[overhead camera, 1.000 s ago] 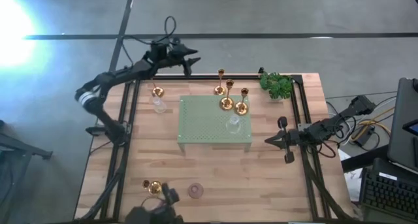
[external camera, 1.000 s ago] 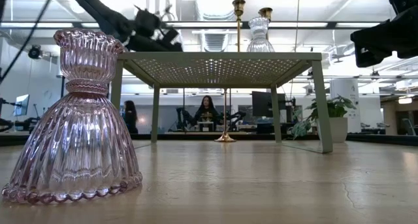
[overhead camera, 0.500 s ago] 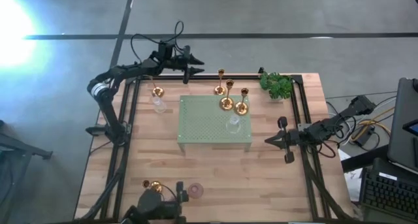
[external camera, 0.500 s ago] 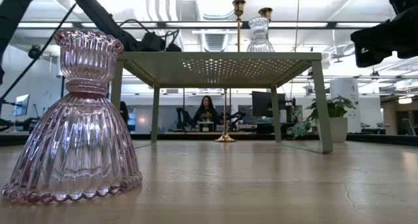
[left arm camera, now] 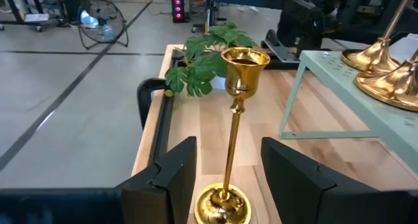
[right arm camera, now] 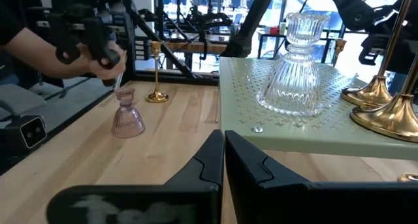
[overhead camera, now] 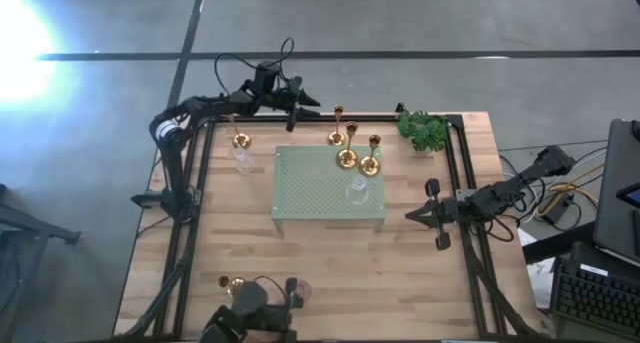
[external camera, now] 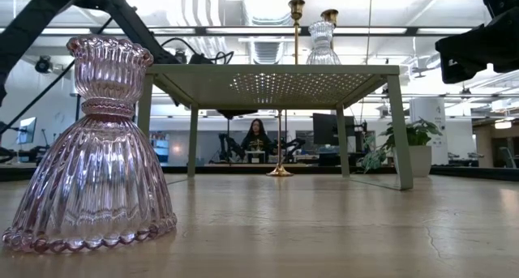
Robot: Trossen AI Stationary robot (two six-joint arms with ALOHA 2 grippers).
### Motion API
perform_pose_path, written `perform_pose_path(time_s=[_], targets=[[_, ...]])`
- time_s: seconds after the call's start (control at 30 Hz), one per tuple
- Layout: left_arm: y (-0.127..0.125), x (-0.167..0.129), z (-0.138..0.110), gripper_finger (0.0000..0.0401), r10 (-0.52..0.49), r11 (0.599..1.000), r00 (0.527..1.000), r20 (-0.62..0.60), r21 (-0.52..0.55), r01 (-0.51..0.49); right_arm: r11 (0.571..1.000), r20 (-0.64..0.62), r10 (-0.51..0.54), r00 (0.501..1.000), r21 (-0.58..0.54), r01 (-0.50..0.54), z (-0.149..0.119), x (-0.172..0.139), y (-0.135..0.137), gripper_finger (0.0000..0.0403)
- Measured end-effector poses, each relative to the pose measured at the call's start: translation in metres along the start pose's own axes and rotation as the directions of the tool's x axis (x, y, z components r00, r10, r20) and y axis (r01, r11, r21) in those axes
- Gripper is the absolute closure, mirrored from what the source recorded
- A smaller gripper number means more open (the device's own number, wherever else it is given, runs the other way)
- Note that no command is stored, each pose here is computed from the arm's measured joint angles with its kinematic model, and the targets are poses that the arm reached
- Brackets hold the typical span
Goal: Pick & Place candle stick holders
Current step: Put the gold candle stand on the shelf
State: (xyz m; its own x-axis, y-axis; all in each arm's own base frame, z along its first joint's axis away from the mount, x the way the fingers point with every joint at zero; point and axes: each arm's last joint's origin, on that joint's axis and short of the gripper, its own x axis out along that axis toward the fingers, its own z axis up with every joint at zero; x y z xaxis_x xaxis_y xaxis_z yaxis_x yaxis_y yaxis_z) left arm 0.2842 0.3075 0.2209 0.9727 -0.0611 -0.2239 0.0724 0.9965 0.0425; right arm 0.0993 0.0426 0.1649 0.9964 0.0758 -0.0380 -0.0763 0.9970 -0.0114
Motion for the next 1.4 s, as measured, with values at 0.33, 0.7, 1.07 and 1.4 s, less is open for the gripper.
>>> perform_pose_path(time_s=[0.33,0.7,1.07,1.4], targets=[[-0.008,0.029,0.000,0.0224,-0.003,1.000,1.000,-0.025,0.001,0.003,1.000,0.000,0.000,1.000,0.000,0.000,0.000,0.000,0.000,0.0394],[-0.015,0.038,0.002,0.0224,0.037,0.999,0.998,-0.045,-0.016,-0.038,1.000,0.000,-0.001,1.000,0.000,0.001,0.000,0.000,0.000,0.0394],[-0.023,0.049,0.008,0.0224,0.064,0.998,0.997,-0.042,-0.008,-0.064,1.000,0.000,-0.001,1.000,0.000,0.001,0.000,0.000,0.000,0.0394],[-0.013,0.076,-0.003,0.0224,-0.006,0.996,0.999,-0.054,-0.087,0.001,1.000,0.000,0.000,1.000,0.000,0.000,0.000,0.000,0.000,0.0394]])
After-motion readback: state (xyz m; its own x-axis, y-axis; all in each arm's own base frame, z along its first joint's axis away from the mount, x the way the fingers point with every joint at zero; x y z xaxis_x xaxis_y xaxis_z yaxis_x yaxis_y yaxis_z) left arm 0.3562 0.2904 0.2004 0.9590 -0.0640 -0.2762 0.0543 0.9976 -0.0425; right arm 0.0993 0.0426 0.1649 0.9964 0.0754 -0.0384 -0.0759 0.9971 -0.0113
